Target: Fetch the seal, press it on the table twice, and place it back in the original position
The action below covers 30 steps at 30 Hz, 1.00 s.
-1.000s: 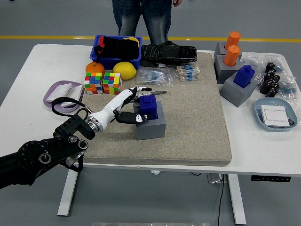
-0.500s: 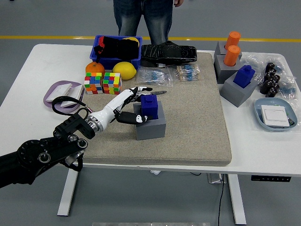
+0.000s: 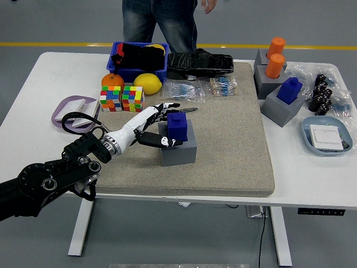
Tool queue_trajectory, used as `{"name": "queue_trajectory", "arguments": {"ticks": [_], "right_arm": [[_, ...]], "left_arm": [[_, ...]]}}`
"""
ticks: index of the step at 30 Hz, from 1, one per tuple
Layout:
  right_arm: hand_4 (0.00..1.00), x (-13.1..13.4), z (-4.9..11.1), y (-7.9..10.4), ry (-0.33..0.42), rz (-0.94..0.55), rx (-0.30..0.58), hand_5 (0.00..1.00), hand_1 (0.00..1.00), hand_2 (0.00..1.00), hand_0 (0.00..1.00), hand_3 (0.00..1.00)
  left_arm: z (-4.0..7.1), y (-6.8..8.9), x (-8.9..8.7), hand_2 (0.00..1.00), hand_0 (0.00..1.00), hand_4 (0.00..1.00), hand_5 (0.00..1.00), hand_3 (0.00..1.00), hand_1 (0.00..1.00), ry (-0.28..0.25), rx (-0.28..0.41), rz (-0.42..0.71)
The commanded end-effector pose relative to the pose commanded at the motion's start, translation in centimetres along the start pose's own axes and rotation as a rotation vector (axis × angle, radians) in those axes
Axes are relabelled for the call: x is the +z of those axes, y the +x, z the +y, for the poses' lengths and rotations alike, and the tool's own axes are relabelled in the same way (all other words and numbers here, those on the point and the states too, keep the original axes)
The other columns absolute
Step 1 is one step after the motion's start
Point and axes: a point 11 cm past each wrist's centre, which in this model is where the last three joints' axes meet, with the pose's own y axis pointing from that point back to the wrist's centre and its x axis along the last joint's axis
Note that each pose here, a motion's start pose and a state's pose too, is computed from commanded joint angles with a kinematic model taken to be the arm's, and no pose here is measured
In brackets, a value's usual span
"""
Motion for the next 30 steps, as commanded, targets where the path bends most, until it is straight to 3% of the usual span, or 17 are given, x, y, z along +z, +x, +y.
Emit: {"name": "queue_trajectory", "arguments": {"ticks": [5,6,11,12,14,21,29,30], "right_arm": [[0.899,0.1,0.0,0.0,-0.002,0.006,0.0,0.622,0.782,0.774,0.886,0.77],[0.899,0.1,0.0,0.0,-0.003,0.007,0.0,0.622,0.782,0.774,0.886,0.771],[0.899,0.9,0.0,-0.1,-0.015,0.004,-0.001,0.622,0.782,0.774,0.886,0.771],[0.899,1.0,0.0,-0.2,-0.018,0.003,-0.002,0.622,0.782,0.774,0.886,0.771],[0.899,1.1,0.0,-0.2,-0.018,0.0,-0.004,0.622,0.782,0.774,0.886,0.771],[0.899,1.3,0.1,0.0,-0.016,-0.009,-0.002,0.622,0.782,0.774,0.886,0.771],[0.928,1.5,0.2,-0.3,-0.014,-0.019,-0.034,0.658,0.786,0.774,0.887,0.771],[0.998,1.5,0.2,-0.4,-0.012,-0.018,-0.038,0.877,0.796,0.787,0.896,0.78]], "left_arm": [[0.0,0.4,0.1,0.998,0.99,0.998,0.421,0.998,0.998,-0.002,-0.001,0.033],[0.0,0.5,0.1,0.998,0.998,0.998,0.603,0.998,0.998,-0.004,0.003,0.038],[0.2,1.2,-0.1,0.998,0.998,0.998,0.603,0.998,0.998,-0.012,0.034,0.074],[0.3,1.5,-0.1,0.998,0.998,0.998,0.821,0.998,0.998,-0.014,0.043,0.08],[0.3,2.0,0.1,0.998,0.998,0.998,0.821,0.998,0.998,-0.023,0.057,0.083],[0.6,5.8,1.5,0.998,0.998,0.998,0.868,0.998,0.998,-0.075,0.169,0.093],[2.0,10.9,1.7,0.998,0.998,0.998,0.894,0.998,0.998,-0.09,0.312,0.082],[2.2,11.5,1.7,0.998,0.998,0.998,0.898,0.998,0.998,-0.089,0.326,0.079]]}}
